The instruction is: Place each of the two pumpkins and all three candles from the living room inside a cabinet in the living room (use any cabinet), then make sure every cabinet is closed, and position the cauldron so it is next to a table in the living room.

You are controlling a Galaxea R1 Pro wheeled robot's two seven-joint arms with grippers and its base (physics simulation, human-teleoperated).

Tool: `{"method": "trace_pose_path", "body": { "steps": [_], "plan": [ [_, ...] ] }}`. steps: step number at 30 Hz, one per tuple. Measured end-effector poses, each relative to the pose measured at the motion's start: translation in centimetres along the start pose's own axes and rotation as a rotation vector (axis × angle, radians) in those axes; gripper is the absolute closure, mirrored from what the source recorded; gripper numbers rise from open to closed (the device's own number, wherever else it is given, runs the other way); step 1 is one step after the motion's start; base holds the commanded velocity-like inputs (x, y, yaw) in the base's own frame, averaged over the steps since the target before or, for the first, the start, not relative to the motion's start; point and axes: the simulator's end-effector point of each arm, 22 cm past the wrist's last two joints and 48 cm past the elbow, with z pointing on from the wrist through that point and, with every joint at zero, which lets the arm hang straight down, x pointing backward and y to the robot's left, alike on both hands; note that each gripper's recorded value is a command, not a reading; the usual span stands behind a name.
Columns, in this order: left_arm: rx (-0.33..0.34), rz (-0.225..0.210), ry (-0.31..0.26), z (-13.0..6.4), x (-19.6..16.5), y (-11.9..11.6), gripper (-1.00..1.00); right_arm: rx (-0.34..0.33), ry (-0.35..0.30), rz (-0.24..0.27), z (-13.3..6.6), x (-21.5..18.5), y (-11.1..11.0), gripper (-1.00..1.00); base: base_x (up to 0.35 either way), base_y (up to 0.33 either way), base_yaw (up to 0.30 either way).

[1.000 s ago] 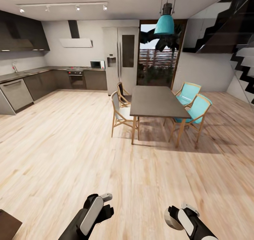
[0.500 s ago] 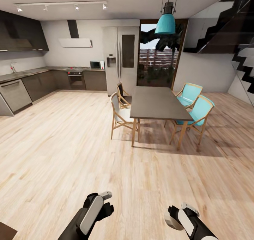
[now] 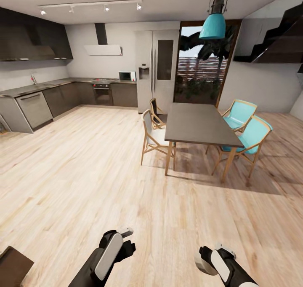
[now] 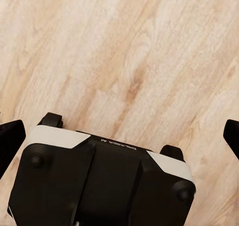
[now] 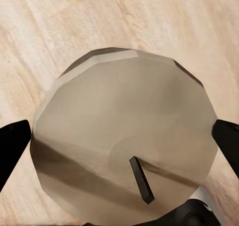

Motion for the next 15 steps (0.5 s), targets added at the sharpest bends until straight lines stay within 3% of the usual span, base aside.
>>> {"method": "trace_pose_path", "body": {
  "steps": [6, 15],
  "plan": [
    [-0.001, 0.0, 0.004, 0.15, 0.12, 0.05, -1.0, 0.0, 0.003, -0.003, 0.07, 0.21, 0.14, 1.0, 0.109, -0.096, 0.258],
    [-0.002, 0.0, 0.01, 0.35, 0.27, 0.09, -1.0, 0.002, 0.008, -0.004, 0.24, 0.43, 0.06, 1.0, 0.01, -0.011, 0.259]
  ]
}}
